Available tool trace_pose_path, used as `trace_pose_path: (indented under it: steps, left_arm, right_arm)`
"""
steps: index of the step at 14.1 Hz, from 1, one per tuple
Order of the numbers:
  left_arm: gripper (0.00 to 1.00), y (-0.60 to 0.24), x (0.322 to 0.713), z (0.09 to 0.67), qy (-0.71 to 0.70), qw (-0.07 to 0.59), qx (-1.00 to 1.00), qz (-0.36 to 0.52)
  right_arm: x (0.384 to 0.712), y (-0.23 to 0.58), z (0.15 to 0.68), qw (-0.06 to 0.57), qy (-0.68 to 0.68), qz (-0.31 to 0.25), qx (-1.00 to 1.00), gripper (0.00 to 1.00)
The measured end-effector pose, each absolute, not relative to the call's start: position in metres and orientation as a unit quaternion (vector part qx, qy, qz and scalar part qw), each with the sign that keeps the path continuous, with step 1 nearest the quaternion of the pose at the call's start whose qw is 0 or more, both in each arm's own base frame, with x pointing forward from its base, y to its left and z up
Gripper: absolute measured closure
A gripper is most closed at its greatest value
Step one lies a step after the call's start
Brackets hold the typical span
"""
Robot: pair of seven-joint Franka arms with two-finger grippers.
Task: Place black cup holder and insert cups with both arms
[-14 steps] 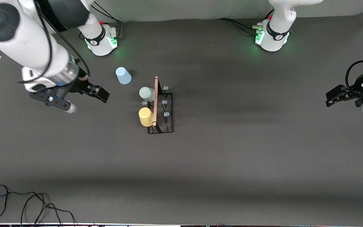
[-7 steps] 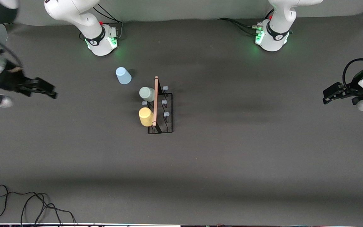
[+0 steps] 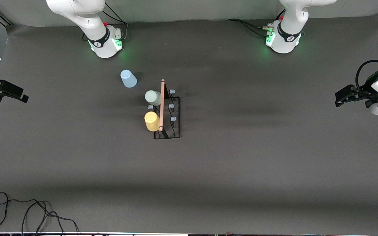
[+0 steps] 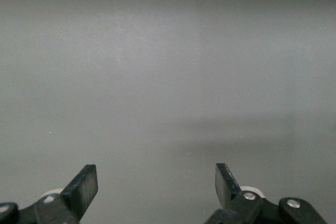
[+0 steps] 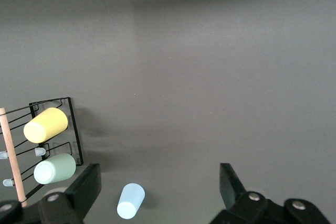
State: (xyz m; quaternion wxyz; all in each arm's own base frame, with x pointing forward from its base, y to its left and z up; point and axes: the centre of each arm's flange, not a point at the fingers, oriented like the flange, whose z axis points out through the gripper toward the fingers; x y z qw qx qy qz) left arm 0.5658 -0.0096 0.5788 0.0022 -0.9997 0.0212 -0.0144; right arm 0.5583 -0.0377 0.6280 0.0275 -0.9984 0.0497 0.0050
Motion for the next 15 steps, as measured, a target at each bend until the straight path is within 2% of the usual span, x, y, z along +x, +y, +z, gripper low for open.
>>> trace_pose_path:
  steps: [15]
  left_arm:
    - [0.0, -0.007, 0.5655, 0.5794, 0.019, 0.002, -1.0, -0.014]
  right_arm:
    - [0.5596, -0.0374, 0.623, 0.013, 0.003, 0.01, -1.0, 0.0]
